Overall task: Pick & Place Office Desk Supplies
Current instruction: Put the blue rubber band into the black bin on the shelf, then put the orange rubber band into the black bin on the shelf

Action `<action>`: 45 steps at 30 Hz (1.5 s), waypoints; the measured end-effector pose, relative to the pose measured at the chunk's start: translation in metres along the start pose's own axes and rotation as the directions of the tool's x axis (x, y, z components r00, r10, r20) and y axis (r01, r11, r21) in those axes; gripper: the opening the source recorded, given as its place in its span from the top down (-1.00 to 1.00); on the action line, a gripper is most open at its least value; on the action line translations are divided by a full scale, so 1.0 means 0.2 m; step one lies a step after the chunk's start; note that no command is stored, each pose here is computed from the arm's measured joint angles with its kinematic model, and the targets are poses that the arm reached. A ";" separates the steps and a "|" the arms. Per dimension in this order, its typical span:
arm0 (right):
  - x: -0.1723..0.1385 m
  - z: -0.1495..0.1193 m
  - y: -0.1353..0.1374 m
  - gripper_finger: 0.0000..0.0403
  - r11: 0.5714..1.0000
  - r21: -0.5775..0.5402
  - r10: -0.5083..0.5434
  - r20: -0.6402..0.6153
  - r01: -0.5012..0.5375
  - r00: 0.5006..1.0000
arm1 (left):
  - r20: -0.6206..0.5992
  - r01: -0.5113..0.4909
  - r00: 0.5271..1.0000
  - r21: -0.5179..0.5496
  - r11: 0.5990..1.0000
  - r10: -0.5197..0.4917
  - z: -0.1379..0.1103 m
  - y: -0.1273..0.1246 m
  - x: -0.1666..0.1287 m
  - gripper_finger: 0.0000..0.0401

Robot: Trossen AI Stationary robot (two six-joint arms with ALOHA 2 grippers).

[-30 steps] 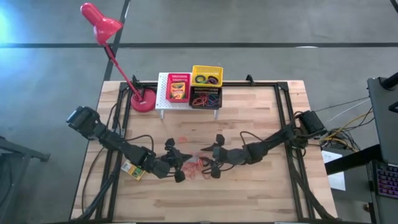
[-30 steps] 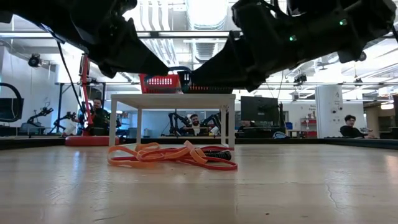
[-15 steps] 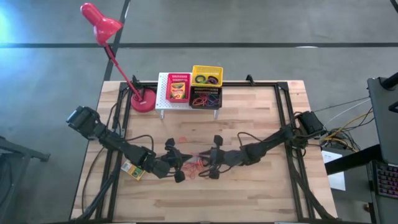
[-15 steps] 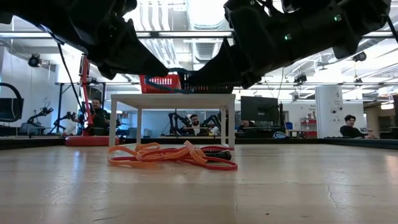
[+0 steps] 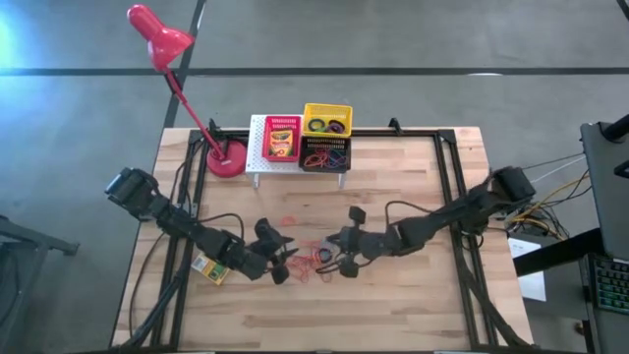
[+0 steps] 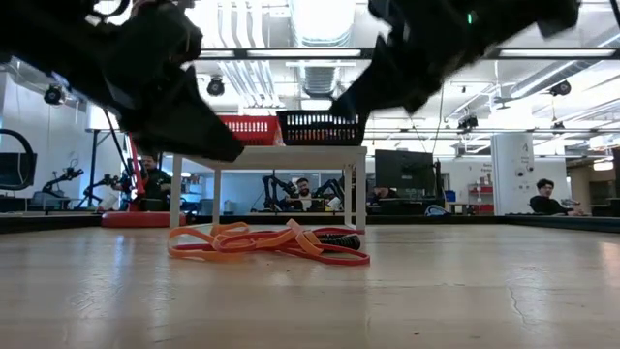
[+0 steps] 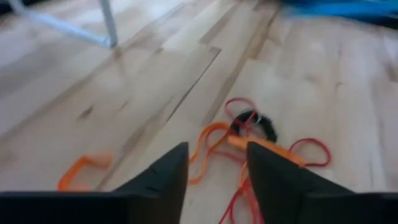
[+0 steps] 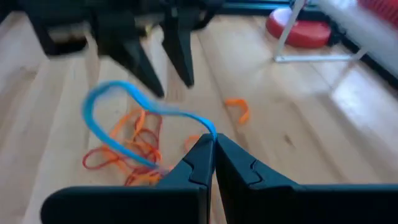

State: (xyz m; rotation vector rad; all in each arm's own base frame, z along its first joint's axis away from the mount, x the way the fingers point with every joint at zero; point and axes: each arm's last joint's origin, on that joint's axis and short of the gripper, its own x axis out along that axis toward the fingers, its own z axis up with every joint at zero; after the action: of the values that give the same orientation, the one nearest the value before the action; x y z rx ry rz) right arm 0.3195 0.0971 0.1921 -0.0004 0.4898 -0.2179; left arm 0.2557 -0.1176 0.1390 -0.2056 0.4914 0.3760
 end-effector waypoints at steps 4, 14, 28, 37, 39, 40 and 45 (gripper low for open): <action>-0.07 0.18 -0.07 0.95 0.999 -0.012 -0.033 0.024 0.034 0.999 | -0.017 -0.013 1.000 -0.070 0.997 0.012 -0.04 0.03 0.00 0.00; -0.02 0.60 -0.52 0.95 0.960 -0.044 -0.273 0.042 0.275 0.961 | -0.021 -0.017 1.000 -0.078 0.997 0.016 -0.06 0.03 0.01 -0.04; 0.13 0.60 -0.98 0.75 0.938 0.082 -0.317 -0.186 0.336 0.930 | -0.011 -0.009 1.000 -0.089 0.996 0.008 -0.05 0.03 0.01 0.03; 0.06 0.58 -1.01 0.24 0.935 0.061 -0.324 -0.251 0.349 0.912 | -0.011 -0.008 1.000 -0.093 0.996 0.007 -0.05 0.03 0.01 0.03; 0.02 0.59 -0.99 0.17 0.939 0.051 -0.318 -0.253 0.341 0.914 | -0.010 -0.008 1.000 -0.094 0.996 0.007 -0.05 0.02 0.01 0.03; -0.01 0.61 -0.97 0.14 0.941 0.050 -0.313 -0.242 0.334 0.918 | -0.010 -0.007 1.000 -0.095 0.995 0.007 -0.05 0.02 0.01 0.04; -0.16 0.67 -0.79 0.13 0.970 0.022 -0.235 -0.150 0.240 0.961 | -0.009 -0.007 1.000 -0.098 0.995 0.006 -0.05 0.02 0.01 0.04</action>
State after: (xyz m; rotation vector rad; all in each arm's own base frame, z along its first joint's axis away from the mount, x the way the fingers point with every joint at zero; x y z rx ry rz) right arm 0.3220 -0.0575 0.3329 -0.0039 0.6319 -0.4661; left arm 0.2511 -0.1154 0.1282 -0.3011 0.4830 0.4064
